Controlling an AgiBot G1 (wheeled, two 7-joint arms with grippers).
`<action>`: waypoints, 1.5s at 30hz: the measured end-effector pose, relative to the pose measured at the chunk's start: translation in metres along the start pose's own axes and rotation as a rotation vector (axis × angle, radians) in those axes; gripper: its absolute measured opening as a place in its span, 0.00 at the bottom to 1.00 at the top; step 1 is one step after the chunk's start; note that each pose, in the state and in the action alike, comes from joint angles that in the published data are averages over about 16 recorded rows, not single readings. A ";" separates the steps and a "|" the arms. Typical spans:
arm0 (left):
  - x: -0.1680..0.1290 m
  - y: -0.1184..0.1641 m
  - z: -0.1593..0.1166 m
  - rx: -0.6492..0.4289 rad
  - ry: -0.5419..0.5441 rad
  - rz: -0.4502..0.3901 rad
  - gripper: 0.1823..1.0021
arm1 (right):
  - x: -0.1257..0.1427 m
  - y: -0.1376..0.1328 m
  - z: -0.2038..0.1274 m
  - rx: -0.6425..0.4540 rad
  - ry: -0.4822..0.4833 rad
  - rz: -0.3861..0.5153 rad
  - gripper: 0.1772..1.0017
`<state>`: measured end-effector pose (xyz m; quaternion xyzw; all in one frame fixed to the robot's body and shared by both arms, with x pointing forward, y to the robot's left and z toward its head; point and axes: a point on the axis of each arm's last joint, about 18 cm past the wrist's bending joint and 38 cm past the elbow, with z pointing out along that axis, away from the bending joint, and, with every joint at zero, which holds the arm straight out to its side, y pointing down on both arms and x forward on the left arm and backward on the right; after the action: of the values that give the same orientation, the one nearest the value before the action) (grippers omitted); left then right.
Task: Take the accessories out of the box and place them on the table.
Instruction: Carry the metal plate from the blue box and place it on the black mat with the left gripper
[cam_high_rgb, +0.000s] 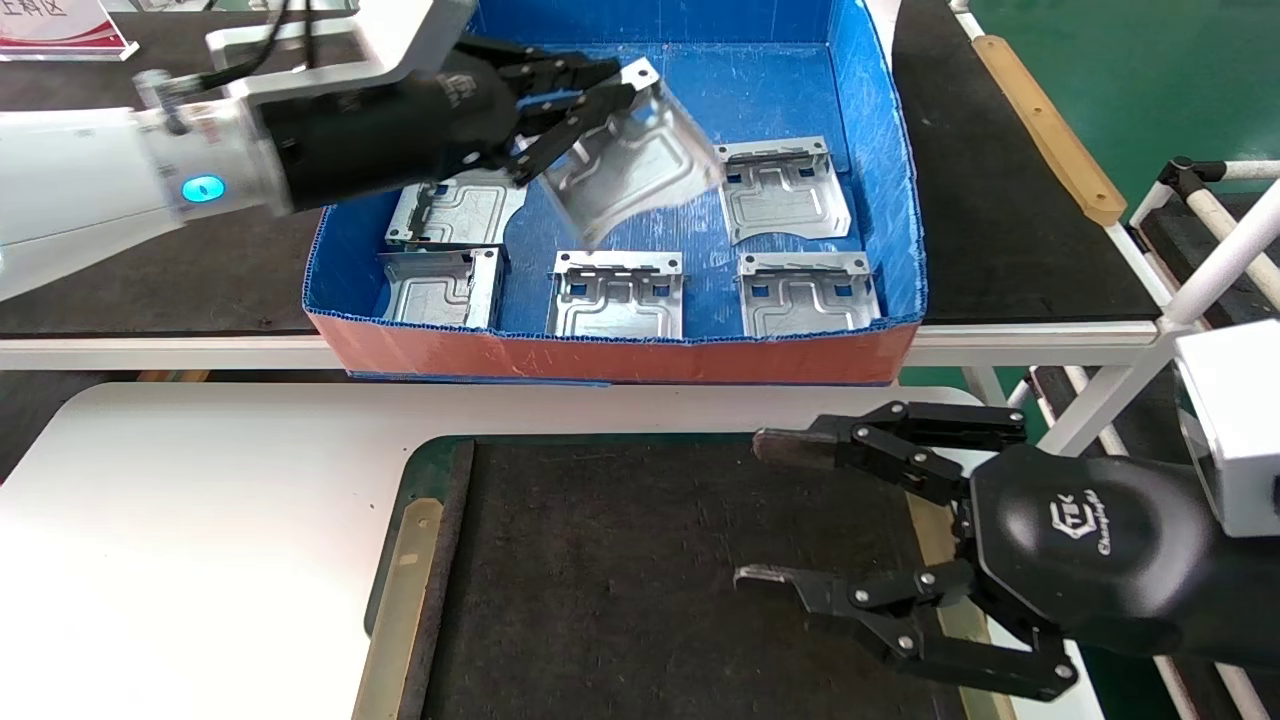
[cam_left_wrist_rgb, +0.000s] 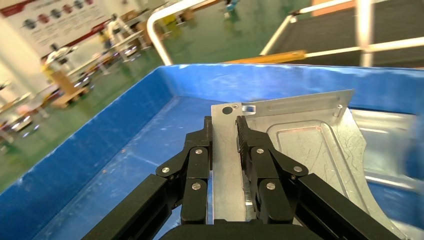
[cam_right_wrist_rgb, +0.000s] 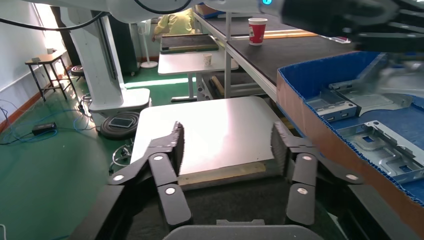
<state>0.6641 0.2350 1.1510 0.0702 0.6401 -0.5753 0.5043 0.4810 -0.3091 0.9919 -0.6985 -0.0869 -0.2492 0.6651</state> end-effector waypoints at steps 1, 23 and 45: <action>0.002 -0.001 -0.005 0.008 0.017 0.011 0.11 | 0.000 0.000 0.000 0.000 0.000 0.000 0.46; 0.087 -0.001 -0.091 0.132 0.380 0.100 0.11 | 0.000 0.000 0.000 0.000 0.000 0.000 0.94; 0.173 0.052 -0.081 0.022 0.440 0.087 0.11 | 0.000 0.000 0.000 0.000 0.000 0.000 1.00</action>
<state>0.5702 0.2327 0.9767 0.2272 0.7247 -0.5307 0.3762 0.4810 -0.3091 0.9919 -0.6985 -0.0869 -0.2492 0.6651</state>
